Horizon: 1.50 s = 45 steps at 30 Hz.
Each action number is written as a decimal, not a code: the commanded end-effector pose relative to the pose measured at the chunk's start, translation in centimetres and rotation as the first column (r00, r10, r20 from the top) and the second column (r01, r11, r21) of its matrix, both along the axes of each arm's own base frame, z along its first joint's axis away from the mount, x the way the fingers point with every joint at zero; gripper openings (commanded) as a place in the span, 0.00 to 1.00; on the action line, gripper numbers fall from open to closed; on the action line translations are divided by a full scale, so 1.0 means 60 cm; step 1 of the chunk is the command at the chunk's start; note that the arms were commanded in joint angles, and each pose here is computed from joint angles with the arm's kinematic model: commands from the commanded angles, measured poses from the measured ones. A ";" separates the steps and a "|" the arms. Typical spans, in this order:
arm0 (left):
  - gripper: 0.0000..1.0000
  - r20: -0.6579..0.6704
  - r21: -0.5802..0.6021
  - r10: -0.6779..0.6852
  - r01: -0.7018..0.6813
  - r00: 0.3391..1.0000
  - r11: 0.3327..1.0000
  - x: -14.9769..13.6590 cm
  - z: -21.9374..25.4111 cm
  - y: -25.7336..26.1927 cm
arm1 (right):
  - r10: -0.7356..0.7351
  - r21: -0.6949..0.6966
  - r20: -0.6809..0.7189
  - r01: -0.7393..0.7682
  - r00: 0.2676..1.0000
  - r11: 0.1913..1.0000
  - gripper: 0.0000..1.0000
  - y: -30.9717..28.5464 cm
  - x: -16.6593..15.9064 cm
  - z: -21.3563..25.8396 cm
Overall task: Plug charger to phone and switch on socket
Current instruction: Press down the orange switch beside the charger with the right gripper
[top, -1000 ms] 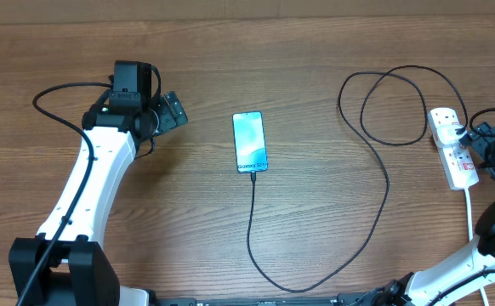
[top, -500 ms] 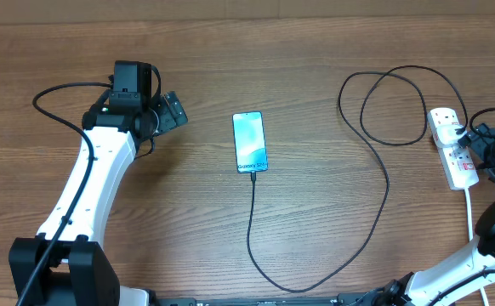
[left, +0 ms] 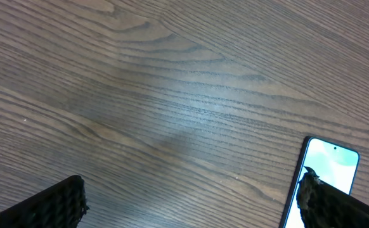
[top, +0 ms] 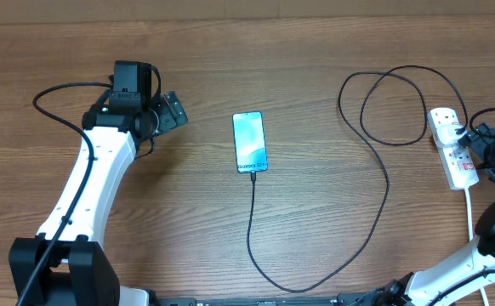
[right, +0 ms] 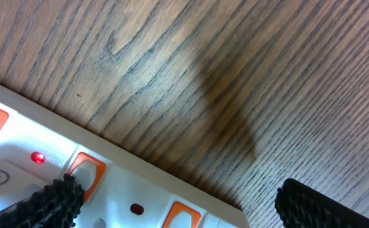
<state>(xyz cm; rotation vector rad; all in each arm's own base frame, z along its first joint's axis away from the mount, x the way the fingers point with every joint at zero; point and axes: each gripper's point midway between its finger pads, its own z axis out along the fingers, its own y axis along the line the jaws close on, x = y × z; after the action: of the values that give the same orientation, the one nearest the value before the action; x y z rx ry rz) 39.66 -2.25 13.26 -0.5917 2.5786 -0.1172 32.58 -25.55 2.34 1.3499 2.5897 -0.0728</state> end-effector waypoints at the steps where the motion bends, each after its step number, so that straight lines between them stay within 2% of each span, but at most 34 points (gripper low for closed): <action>1: 1.00 0.014 0.026 -0.006 0.005 1.000 1.000 0.002 0.009 0.006 | 0.049 0.082 -0.013 -0.048 0.999 0.995 1.00 0.036 0.000 -0.023; 12: 1.00 0.014 0.026 -0.006 0.005 1.000 1.000 0.002 0.009 0.006 | 0.042 0.077 -0.006 -0.041 0.999 0.996 1.00 0.038 -0.003 -0.002; 16: 1.00 0.014 0.026 -0.006 0.005 1.000 1.000 0.002 0.009 0.006 | 0.028 0.025 0.025 -0.028 0.999 0.999 1.00 0.026 0.001 0.029; 20: 1.00 0.014 0.026 -0.006 0.005 1.000 1.000 0.002 0.009 0.006 | -0.050 -0.047 0.013 0.051 0.999 0.998 1.00 0.003 -0.009 0.044; 31: 1.00 0.014 0.026 -0.006 0.005 1.000 1.000 0.002 0.009 0.006 | -0.051 -0.073 0.046 0.054 0.998 0.996 1.00 -0.009 0.004 0.046; 45: 1.00 0.014 0.026 -0.006 0.005 1.000 1.000 0.002 0.009 0.006 | -0.043 -0.028 0.010 0.044 0.999 0.999 1.00 0.001 -0.001 0.016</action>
<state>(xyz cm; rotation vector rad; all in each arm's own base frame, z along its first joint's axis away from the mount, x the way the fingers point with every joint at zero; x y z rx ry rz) 39.66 -2.25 13.26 -0.5917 2.5786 -0.1172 32.59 -25.89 3.88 1.3886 2.5276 -0.1250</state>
